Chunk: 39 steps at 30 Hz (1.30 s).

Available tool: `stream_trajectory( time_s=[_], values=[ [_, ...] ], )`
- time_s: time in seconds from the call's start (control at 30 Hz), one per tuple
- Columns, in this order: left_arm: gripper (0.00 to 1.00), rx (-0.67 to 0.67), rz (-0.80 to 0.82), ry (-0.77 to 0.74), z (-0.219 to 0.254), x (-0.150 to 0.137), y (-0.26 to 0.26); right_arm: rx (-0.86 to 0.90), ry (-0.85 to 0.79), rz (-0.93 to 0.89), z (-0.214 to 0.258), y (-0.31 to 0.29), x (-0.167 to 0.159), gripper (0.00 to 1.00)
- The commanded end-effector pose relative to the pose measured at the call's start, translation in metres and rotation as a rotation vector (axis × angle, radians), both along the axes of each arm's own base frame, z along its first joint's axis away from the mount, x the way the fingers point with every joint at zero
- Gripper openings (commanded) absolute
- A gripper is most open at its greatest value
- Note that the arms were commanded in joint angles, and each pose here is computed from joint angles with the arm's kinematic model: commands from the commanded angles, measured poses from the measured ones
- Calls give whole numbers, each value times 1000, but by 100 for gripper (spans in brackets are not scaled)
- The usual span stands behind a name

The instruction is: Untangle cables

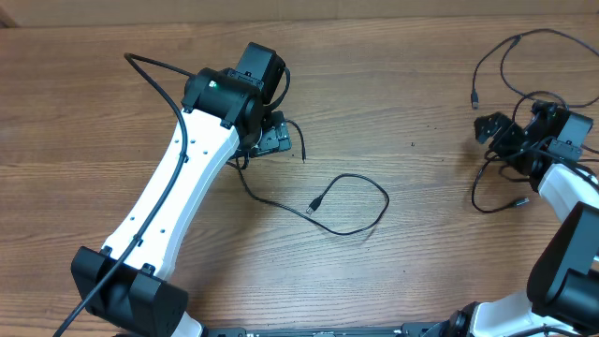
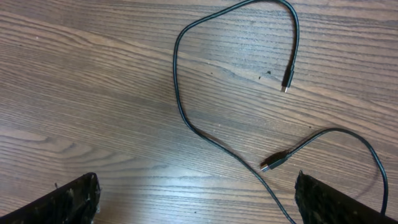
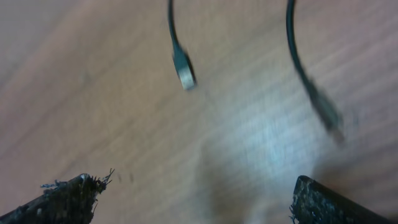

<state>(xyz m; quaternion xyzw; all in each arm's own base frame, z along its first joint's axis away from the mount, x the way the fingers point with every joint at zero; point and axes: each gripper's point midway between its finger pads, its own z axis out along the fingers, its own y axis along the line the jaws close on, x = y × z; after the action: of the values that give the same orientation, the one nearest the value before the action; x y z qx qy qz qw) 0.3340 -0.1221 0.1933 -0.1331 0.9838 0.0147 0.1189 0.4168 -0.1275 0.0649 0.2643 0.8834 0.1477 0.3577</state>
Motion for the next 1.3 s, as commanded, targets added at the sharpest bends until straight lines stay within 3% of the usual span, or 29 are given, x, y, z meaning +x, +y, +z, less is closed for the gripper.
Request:
stream_trajectory(
  time_s=[0.0,0.27,0.47,0.97,1.27],
  values=[
    [100,0,-9,8,-2,1,0,34,-19,-40,0,-1,7,100],
    [100,0,-9,8,-2,1,0,54,23,-38,11,-2,7,100],
    [100,0,-9,8,-2,1,0,-37,75,92,38,2,1,100],
    [100,0,-9,8,-2,1,0,81,392,196,21,39,-71,100],
    [100,0,-9,8,-2,1,0,175,323,339,22,91,-50,100]
  ],
)
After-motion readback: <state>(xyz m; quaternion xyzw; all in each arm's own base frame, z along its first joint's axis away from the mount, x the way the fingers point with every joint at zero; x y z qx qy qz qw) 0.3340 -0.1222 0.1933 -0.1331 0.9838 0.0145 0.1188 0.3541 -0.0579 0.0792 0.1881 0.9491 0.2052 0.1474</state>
